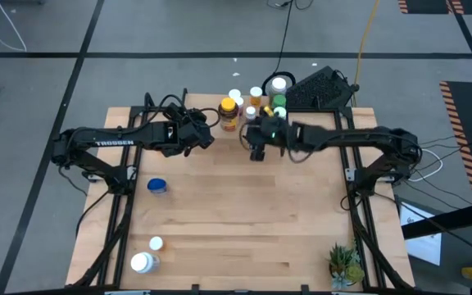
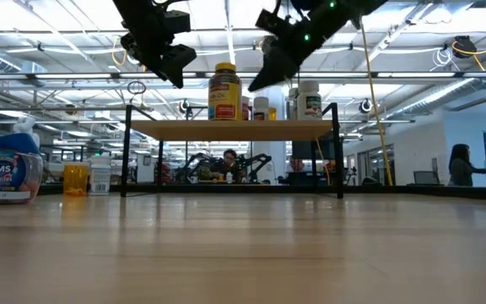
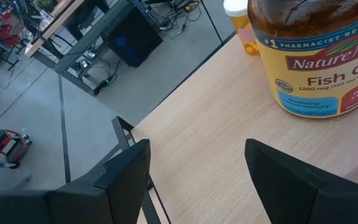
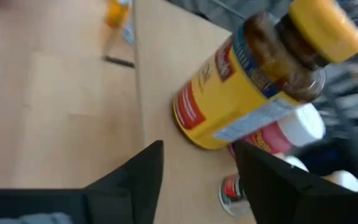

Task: Pick and place medicine bottles onto shelf by color
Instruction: Put the white and black pill bottle on the shelf

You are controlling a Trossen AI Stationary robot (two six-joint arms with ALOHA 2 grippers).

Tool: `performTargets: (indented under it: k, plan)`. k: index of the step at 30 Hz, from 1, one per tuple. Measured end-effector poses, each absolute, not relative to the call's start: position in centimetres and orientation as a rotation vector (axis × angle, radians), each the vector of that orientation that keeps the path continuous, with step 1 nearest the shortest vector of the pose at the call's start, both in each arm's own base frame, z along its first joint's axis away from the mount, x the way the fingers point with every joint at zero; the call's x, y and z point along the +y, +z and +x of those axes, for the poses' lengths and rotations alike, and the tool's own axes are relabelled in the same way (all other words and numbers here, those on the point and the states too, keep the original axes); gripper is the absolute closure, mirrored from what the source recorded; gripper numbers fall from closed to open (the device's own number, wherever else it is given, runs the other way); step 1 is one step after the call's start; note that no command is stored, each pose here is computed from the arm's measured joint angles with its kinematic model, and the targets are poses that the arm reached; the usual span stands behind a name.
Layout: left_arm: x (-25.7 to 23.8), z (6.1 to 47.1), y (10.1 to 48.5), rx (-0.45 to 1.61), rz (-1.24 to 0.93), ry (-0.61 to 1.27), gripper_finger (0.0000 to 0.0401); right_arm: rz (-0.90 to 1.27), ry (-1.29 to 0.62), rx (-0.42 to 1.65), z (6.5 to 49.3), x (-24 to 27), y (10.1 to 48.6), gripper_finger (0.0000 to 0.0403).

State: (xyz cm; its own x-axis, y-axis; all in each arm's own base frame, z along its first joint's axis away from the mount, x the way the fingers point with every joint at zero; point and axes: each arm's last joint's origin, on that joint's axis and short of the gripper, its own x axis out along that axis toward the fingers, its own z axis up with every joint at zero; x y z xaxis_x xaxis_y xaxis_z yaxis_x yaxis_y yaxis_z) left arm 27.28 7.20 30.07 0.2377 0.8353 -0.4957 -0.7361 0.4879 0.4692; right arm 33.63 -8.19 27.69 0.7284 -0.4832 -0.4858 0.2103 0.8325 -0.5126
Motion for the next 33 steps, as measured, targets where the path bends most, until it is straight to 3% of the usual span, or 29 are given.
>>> performTargets:
  k: [13,33]
  plan:
    - [7.2,27.4,30.2,0.768,0.151,1.08,0.0135,-0.601,-0.499,0.635,34.8,-8.8,23.8,0.0396]
    - [7.9,27.4,29.8,0.751,0.121,1.085,0.0135,-0.652,-0.664,0.722,34.9,-11.0,22.4,0.0402]
